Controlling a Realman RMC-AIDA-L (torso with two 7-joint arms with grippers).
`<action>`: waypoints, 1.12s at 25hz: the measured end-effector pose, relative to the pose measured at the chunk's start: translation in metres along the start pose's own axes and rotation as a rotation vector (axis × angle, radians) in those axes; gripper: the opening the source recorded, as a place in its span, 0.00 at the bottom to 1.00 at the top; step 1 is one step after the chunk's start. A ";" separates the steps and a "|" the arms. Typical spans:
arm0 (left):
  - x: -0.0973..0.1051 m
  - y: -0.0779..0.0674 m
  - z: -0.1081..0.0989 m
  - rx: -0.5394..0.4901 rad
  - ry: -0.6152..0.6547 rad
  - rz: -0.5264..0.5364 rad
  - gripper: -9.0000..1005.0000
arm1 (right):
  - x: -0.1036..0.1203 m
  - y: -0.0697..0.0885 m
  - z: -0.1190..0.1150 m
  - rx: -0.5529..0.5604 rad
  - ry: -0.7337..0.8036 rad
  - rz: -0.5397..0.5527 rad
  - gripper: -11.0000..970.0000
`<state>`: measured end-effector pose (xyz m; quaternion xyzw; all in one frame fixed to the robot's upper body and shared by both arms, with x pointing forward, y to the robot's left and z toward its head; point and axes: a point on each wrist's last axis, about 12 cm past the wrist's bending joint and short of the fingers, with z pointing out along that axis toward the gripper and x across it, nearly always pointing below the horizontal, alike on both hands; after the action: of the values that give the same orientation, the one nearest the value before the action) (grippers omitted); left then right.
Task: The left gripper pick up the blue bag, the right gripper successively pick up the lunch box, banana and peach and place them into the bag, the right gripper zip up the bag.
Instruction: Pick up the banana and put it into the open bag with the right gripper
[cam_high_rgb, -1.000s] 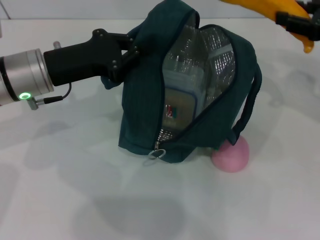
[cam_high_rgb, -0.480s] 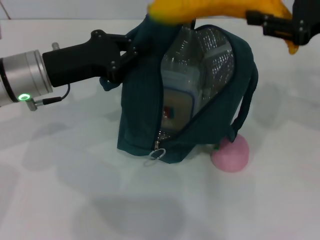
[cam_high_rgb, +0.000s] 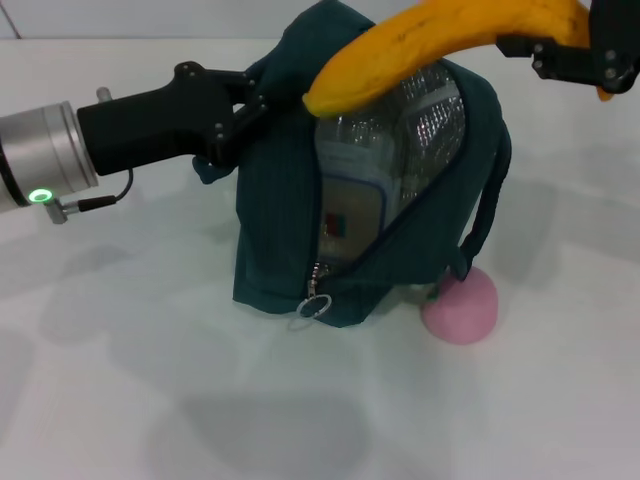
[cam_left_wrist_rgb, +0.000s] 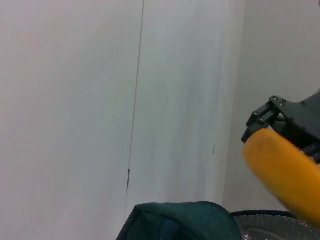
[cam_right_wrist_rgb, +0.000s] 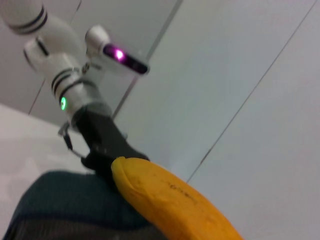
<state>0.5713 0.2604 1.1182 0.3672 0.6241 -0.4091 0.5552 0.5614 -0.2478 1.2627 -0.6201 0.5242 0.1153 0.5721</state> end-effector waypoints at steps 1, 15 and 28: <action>-0.001 0.001 -0.001 -0.001 0.001 -0.001 0.04 | 0.000 -0.001 0.001 -0.003 0.014 -0.009 0.48; -0.005 0.005 -0.006 -0.022 -0.014 -0.013 0.04 | -0.021 -0.022 -0.003 -0.160 0.075 -0.103 0.48; -0.006 0.005 -0.002 -0.032 -0.047 -0.015 0.04 | -0.049 -0.049 0.044 -0.336 0.277 -0.244 0.48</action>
<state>0.5755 0.2641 1.1236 0.3439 0.6202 -0.4117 0.5724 0.5993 -0.1965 1.3141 -0.7751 0.4924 0.0448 0.3933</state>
